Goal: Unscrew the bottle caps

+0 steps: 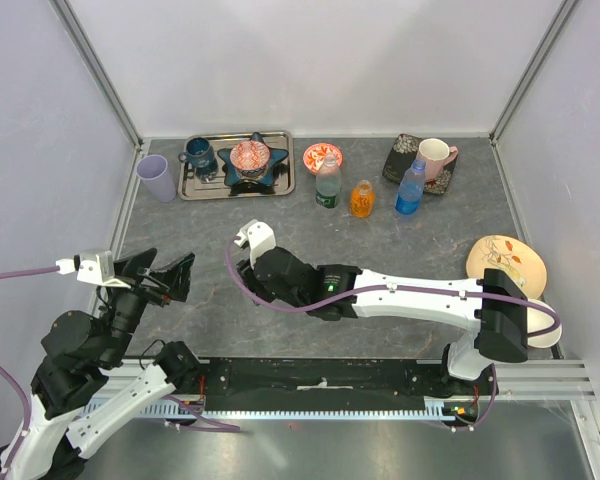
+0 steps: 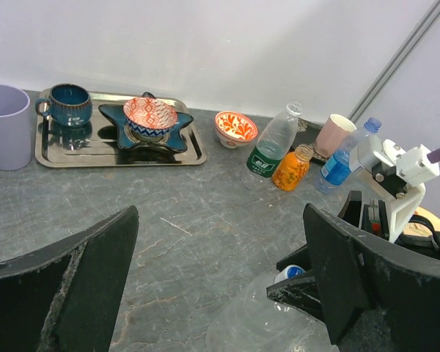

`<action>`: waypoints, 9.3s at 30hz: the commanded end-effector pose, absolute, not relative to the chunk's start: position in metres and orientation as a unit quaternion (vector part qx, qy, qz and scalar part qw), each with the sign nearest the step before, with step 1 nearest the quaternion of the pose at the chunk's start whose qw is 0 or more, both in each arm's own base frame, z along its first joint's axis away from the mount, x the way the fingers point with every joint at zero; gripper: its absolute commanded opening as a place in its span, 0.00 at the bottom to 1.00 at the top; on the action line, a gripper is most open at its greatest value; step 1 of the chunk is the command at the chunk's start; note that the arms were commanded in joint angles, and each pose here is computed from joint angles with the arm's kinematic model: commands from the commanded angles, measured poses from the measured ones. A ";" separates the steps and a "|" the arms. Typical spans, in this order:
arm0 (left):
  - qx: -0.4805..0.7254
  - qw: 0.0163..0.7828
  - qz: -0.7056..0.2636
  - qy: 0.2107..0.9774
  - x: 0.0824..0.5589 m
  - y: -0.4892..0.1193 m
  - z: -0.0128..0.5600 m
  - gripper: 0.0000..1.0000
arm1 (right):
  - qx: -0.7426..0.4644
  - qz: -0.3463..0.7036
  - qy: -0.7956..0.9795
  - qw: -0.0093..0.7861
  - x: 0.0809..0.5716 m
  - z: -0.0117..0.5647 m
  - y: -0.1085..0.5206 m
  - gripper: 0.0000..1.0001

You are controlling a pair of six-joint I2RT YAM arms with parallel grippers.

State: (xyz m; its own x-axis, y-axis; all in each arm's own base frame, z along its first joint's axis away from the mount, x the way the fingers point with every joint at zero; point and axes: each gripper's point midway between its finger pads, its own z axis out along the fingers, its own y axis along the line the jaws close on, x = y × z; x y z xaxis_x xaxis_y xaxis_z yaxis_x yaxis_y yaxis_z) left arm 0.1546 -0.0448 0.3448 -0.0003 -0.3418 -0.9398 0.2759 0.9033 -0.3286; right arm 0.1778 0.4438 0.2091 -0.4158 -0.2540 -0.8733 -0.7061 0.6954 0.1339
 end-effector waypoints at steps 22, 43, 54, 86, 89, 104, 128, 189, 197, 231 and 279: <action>0.234 0.655 -0.385 0.607 0.153 -0.195 0.412 1.00 | -0.190 0.349 0.781 0.482 0.143 0.376 0.317 0.00; 0.432 0.437 -0.605 0.506 0.098 -0.307 0.406 1.00 | -0.172 0.424 0.725 0.515 0.127 0.442 0.278 0.00; 0.437 0.416 -0.617 0.505 0.088 -0.303 0.389 1.00 | -0.166 0.467 0.685 0.534 0.126 0.458 0.294 0.00; 0.303 0.595 -0.410 0.621 0.176 -0.270 0.369 0.49 | -0.058 0.412 0.702 0.578 0.163 0.488 0.277 0.84; 0.263 0.636 -0.347 0.638 0.192 -0.255 0.367 0.47 | -0.038 0.375 0.719 0.584 0.176 0.481 0.279 0.81; 0.247 0.679 -0.243 0.647 0.191 -0.254 0.368 0.43 | -0.037 0.327 0.750 0.573 0.195 0.458 0.320 0.76; 0.251 0.678 -0.251 0.644 0.187 -0.253 0.367 0.43 | -0.038 0.329 0.772 0.543 0.211 0.424 0.328 0.49; 0.520 0.313 -0.671 0.426 0.031 -0.307 0.399 0.42 | -0.458 0.474 0.560 0.501 0.071 0.442 0.295 0.37; 0.489 0.388 -0.593 0.509 0.072 -0.316 0.381 0.42 | -0.310 0.446 0.595 0.592 0.112 0.501 0.262 0.88; 0.291 0.707 -0.157 0.625 0.197 -0.276 0.377 0.48 | -0.027 0.366 0.755 0.543 0.199 0.438 0.298 0.73; 0.427 0.613 -0.393 0.536 0.111 -0.317 0.395 0.45 | -0.206 0.421 0.698 0.542 0.158 0.444 0.314 0.00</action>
State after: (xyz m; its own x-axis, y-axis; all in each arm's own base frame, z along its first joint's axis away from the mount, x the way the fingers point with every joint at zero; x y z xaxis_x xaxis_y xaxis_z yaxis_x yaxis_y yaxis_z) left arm 0.1796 -0.2853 0.3598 0.1370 0.1484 -0.9794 0.7074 0.6775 0.2016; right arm 0.1884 0.2982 0.4308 -0.3871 0.3080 -0.8691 -0.5341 0.6934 0.4837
